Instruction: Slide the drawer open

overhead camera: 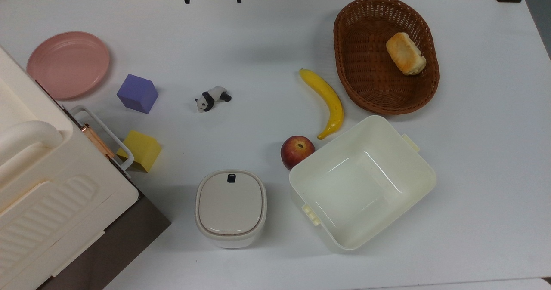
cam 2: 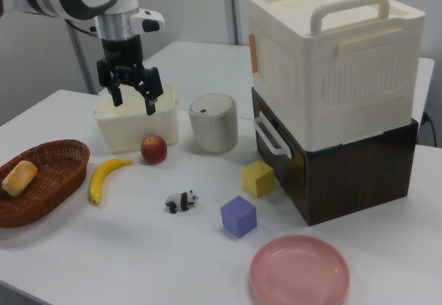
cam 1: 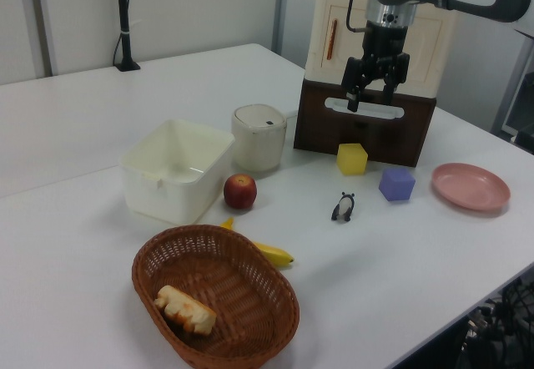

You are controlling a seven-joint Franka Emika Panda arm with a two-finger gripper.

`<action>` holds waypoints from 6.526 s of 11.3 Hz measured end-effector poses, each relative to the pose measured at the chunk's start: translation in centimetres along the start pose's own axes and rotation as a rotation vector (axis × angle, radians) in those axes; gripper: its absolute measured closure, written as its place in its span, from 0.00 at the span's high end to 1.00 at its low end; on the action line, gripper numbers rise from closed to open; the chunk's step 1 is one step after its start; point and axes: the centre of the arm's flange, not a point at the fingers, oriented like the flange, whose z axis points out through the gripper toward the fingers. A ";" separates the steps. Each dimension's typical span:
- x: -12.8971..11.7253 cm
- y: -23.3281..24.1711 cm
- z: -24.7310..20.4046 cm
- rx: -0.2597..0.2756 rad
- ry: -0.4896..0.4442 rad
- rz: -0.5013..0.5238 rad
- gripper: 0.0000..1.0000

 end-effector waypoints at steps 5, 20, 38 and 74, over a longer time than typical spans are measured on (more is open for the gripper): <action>-0.2 2.1 -2.1 0.080 0.023 0.040 1.00; 1.5 -0.9 0.3 -0.014 -0.040 -0.018 1.00; 13.0 8.5 10.2 -0.261 0.275 -0.458 1.00; 15.1 13.1 15.8 -0.382 0.231 -0.568 1.00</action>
